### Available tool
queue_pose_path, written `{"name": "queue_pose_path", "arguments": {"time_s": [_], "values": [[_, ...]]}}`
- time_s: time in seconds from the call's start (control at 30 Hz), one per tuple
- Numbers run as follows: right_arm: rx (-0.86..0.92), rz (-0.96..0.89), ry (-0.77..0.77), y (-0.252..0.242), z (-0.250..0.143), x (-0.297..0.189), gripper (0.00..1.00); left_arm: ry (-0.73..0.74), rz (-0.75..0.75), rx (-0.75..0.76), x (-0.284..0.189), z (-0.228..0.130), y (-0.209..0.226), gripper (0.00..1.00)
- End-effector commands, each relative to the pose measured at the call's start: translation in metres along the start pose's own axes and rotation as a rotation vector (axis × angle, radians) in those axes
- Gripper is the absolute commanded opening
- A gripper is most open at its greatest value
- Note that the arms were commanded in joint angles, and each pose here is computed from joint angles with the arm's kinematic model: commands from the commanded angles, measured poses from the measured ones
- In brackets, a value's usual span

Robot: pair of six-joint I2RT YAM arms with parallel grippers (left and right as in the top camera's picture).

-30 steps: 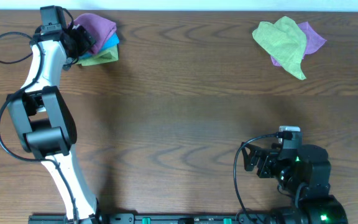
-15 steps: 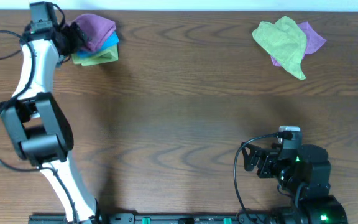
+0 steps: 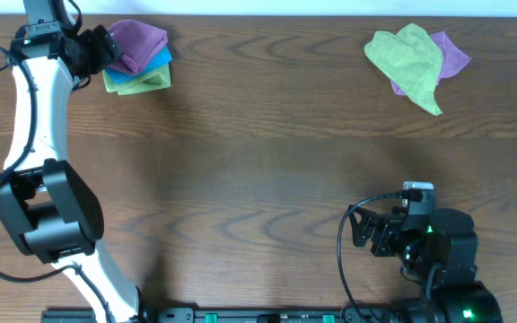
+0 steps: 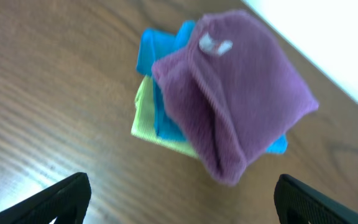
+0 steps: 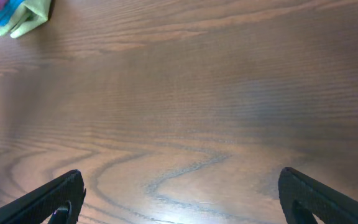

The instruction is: Fold the cloth

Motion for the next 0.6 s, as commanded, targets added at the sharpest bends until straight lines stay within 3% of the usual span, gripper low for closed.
{"name": "queue_pose_path", "arguments": {"time_s": [0.0,0.3,0.57], "values": [[0.022,-0.005,-0.005,-0.001,0.0,0.0,0.99,-0.005,-0.03,0.099,-0.026,-0.002,-0.013,0.95],[0.022,-0.005,-0.005,-0.001,0.0,-0.001,0.99,0.114,-0.092,0.166,-0.046,-0.037,-0.039,0.95],[0.022,-0.005,-0.005,-0.001,0.0,0.0,0.99,0.274,-0.028,0.207,-0.051,-0.063,-0.022,0.95]]}}
Point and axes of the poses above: each gripper's point midway between its finger pads, its own x axis out along the fingers, its own y axis along the line the jaws close on, z = x × y, the point moved 7 cm from there along -x, back along the fingers, and after that the axes turned 5 degrees about -x, right-handed, at the moved point
